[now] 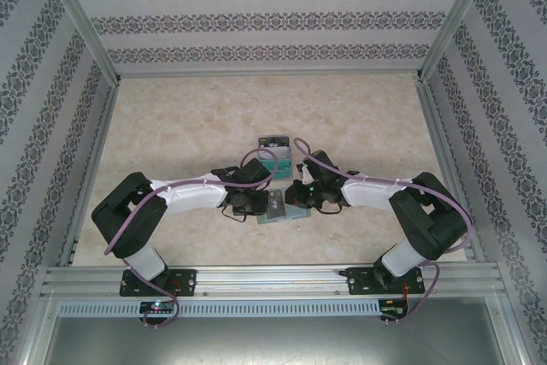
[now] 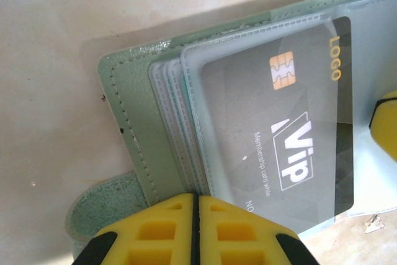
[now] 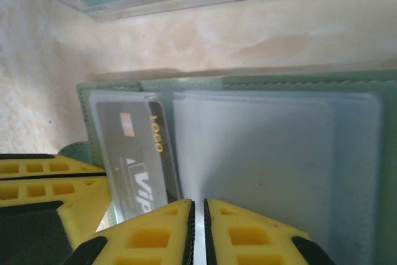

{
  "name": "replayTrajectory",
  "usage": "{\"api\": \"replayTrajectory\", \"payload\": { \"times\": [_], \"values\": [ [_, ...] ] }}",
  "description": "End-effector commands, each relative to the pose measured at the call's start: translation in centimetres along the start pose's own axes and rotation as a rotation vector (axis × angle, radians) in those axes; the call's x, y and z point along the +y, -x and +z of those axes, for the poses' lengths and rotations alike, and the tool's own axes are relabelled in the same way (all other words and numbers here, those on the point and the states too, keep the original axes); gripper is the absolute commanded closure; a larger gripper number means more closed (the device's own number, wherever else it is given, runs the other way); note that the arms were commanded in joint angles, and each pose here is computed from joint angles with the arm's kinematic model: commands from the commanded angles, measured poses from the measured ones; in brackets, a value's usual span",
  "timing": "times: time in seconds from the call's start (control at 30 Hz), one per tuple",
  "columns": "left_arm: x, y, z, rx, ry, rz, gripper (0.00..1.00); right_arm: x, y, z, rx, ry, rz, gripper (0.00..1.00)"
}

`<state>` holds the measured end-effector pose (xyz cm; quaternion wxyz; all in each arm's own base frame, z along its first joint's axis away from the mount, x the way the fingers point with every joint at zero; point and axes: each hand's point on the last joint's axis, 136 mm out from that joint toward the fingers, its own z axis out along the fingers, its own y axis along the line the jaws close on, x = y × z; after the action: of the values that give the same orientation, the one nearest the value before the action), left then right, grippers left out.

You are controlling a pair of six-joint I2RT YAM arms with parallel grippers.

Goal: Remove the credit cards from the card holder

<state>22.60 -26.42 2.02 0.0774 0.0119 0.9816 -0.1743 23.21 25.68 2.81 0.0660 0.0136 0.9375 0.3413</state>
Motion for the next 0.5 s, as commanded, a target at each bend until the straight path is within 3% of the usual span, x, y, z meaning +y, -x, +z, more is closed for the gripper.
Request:
{"api": "replayTrajectory", "payload": {
  "times": [0.0, 0.47],
  "values": [
    [2.4, -1.4, 1.7, 0.059, 0.086, -0.017, 1.00, 1.3, 0.2, 0.1, -0.001, 0.035, -0.045, 0.83],
    [2.4, -1.5, 1.7, 0.061, 0.086, -0.018, 1.00, 1.5, -0.5, 1.5, 0.040, 0.053, -0.041, 0.82]
  ]
}}
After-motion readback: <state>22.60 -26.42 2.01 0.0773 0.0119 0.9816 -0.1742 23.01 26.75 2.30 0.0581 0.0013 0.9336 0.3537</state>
